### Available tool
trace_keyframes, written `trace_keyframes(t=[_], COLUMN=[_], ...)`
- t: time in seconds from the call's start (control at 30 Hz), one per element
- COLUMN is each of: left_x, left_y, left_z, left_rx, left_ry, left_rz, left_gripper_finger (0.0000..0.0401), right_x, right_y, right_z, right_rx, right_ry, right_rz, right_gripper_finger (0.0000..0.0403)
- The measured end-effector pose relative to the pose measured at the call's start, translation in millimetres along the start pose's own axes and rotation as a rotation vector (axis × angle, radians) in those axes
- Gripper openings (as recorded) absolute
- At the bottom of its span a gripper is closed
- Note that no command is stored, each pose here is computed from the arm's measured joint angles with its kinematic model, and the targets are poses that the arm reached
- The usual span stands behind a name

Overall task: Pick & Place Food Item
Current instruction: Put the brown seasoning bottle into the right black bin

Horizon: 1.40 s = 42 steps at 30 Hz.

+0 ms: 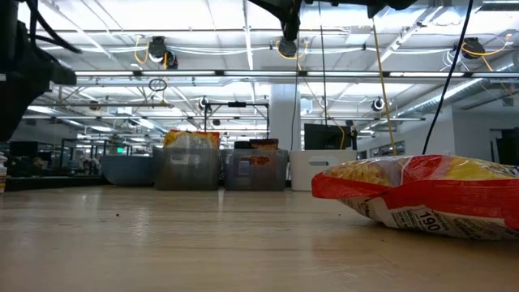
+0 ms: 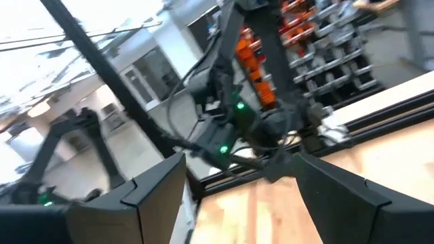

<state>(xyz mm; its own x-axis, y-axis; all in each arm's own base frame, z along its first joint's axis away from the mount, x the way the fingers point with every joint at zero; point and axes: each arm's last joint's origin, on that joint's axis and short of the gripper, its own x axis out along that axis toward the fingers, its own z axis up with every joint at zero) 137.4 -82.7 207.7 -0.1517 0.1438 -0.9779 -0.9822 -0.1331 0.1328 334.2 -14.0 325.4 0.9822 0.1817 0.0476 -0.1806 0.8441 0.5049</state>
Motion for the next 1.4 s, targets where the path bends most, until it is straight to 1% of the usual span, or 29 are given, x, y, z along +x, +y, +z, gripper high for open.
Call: trace_keyframes(t=[0.07, 0.37, 0.6, 0.67, 0.77, 0.9, 1.03, 1.17, 1.4], left_x=[3, 10, 18, 21, 25, 29, 41, 54, 54], left_y=[-2, -11, -18, -20, -23, -25, -22, -19, -19], left_z=[-3, -2, -2, -3, -5, -7, -7, -6, -4], left_rx=[-0.034, -0.098, -0.133, -0.132, -0.131, -0.129, -0.133, -0.138, -0.135], left_ry=[-0.011, -0.086, -0.124, -0.136, -0.144, -0.157, -0.137, -0.119, -0.154], left_rz=[0.021, 0.043, 0.112, 0.128, 0.148, 0.157, 0.168, 0.165, 0.144], left_gripper_finger=[0.0273, 0.0273, 0.0273, 0.0273, 0.0273, 0.0273, 0.0273, 0.0273, 0.0273], right_x=[0, 0, 0, 0, 0, 0, 0, 0, 0], right_y=[1, 3, 3, 3, 5, 5, 5, 5, 5], right_z=[0, -2, -2, -2, -2, -2, -2, -2, -2], right_rx=[0.004, 0.02, 0.034, 0.047, 0.052, 0.074, 0.072, 0.076, 0.084], right_ry=[0.012, 0.065, 0.067, 0.071, 0.092, 0.096, 0.091, 0.092, 0.093], right_rz=[0.022, 0.105, 0.108, 0.112, 0.15, 0.153, 0.154, 0.154, 0.153], right_gripper_finger=[0.0267, 0.0267, 0.0267, 0.0267, 0.0267, 0.0267, 0.0267, 0.0267, 0.0267])
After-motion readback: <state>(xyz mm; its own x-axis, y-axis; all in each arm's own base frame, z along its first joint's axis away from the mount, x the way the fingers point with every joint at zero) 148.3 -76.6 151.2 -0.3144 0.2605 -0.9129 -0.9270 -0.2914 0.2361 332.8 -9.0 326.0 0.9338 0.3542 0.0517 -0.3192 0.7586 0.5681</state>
